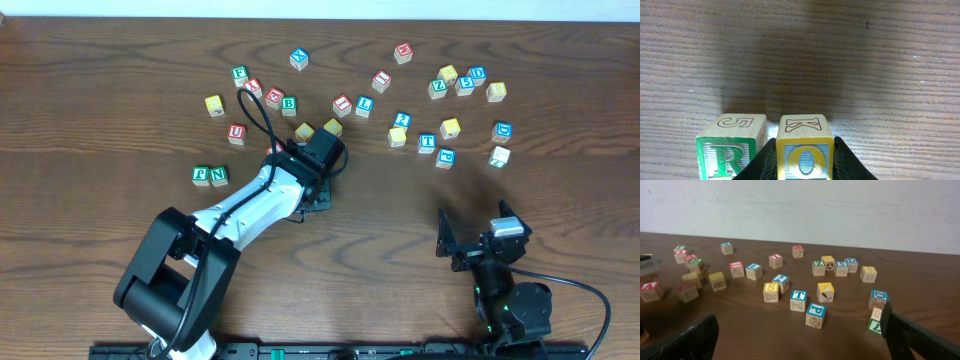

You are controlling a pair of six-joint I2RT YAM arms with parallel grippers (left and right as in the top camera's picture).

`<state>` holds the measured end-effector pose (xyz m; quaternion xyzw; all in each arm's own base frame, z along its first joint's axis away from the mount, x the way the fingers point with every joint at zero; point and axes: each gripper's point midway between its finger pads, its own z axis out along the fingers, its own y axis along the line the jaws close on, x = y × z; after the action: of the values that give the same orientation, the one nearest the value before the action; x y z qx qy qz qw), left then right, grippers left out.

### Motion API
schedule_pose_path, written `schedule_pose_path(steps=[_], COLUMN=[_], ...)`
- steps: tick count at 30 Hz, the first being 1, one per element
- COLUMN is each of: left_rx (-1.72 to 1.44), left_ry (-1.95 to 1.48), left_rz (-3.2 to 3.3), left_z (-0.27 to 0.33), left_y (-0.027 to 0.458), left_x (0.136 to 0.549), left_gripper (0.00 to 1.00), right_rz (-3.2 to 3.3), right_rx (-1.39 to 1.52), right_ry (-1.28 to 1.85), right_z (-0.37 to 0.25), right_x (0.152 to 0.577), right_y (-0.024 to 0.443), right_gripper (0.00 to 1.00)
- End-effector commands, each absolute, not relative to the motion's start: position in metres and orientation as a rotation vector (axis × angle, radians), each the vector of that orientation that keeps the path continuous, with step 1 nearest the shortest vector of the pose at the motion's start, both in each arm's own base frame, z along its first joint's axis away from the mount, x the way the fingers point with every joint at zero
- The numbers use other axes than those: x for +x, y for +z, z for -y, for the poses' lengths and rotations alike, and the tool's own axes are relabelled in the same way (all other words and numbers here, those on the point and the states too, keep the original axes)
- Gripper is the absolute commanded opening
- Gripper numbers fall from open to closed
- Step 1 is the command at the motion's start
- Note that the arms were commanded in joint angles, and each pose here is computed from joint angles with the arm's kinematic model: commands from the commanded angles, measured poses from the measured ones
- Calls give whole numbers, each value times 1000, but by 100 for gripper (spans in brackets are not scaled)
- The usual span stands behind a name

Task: Spell out ROBOT
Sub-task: 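Set the O block flush right of the R block, open left gripper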

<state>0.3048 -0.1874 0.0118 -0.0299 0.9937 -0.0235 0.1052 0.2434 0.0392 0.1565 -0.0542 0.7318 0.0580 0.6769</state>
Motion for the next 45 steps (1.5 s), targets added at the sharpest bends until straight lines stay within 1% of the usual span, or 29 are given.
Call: schedule_pose_path(steps=[1,5,6,13,14,26,36,39,40,41,45], left_rx=[-121,-121,-121,-121,-117,-113,-112,-112,-112,-112,-112], left_ry=[160,160,160,158,156,121,128,128,128,128,128], left_rz=[-3020,-3020,-3020,-3018,-3017,-2986,-2992,-2993,-2993,-2993,-2992], left_z=[147,147,147,148,148,152,151,151,151,151,151], left_y=[-23,-23,-23,-23,-22,-10,-10,-10,-10,-10,-10], left_x=[281,281,281,281,282,287,286,286,286,286,286], left_gripper=[14,15,17,17,21,21,22,23,29,32,33], right_rz=[-1650,-1650,-1650,-1650,-1650,-1650,-1650,-1650,-1650,-1650,-1650], right_rx=[-100,-101,-101,-101,-101,-101,-101,-100,-101,-100,-101], right_ry=[124,125,125,125,125,125,125,124,125,124,125], right_z=[-36,-36,-36,-36,-36,-36,-36,-36,-36,-36,-36], right_x=[244,244,244,244,244,244,244,244,244,244,244], right_y=[155,155,155,155,155,155,155,155,155,155,155], right_gripper=[99,99,99,99,99,99,99,99,99,99,99])
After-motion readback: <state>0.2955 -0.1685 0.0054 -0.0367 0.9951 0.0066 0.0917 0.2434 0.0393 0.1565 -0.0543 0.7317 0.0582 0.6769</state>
